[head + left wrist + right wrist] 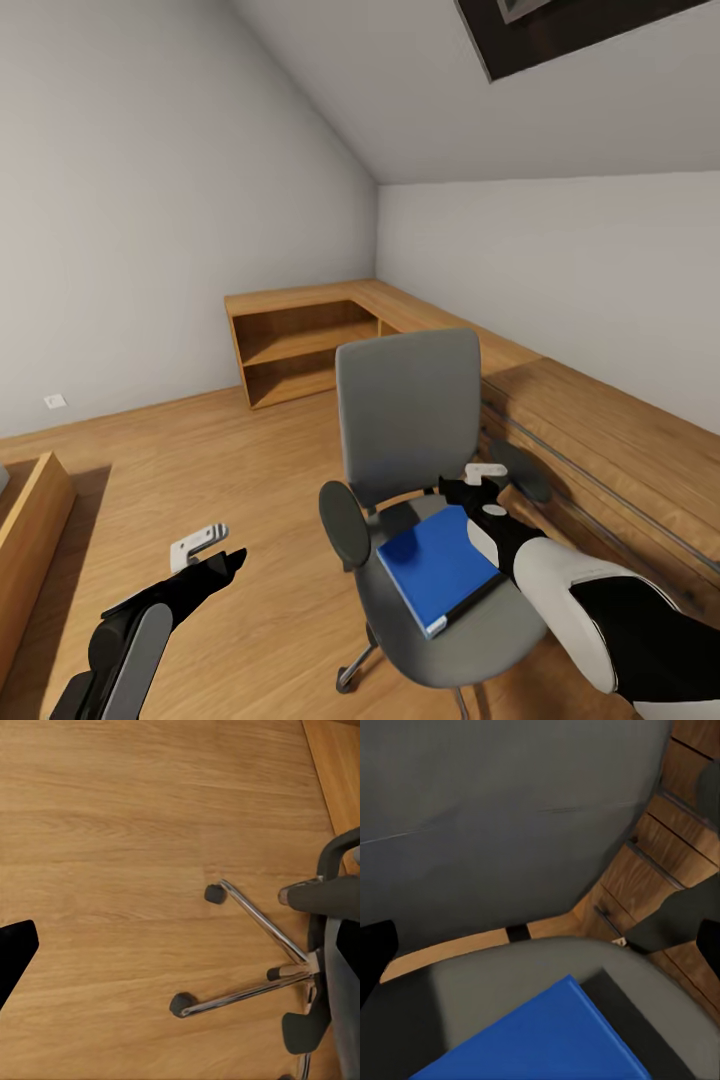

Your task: In the bedroom, organize the workspace by keeping the computer under the desk, ensuring the monitor is on the desk, placing the keyboard on the desk next to the monitor, placing the mouse on the desk next to the keyboard, moving the folder from the swivel chair onto the desk next to the mouse, stacking the notebook on top of the folder with the pen on top of the notebook, and positioning the swivel chair next to the desk.

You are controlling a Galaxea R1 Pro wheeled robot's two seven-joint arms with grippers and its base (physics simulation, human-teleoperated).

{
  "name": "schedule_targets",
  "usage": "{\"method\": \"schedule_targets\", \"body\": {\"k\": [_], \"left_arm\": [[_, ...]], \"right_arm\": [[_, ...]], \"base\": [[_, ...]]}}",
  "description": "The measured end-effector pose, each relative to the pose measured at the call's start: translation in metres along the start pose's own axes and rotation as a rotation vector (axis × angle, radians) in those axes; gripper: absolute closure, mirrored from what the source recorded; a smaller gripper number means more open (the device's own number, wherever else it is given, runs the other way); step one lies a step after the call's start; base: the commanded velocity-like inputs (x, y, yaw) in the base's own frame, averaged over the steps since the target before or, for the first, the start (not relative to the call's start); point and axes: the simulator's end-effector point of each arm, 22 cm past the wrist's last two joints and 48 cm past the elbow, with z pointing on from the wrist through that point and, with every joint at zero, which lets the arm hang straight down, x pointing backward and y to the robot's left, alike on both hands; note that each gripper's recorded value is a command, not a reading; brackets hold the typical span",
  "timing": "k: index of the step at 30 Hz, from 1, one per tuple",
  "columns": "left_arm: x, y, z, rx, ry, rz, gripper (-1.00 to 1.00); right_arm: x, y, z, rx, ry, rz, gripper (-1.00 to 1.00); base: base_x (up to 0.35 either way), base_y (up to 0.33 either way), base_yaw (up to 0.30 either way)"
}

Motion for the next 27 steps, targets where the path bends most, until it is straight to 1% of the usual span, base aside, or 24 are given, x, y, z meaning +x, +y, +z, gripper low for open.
{"method": "schedule_targets", "body": {"k": [27], "left_arm": [[0.037, 0.02, 0.032, -0.007, -0.002, 0.0, -1.0]], "right_arm": [[0.051, 0.001, 0.017, 0.0, -0.003, 0.001, -1.0]], "base": [[0.0, 0.0, 0.0]]}}
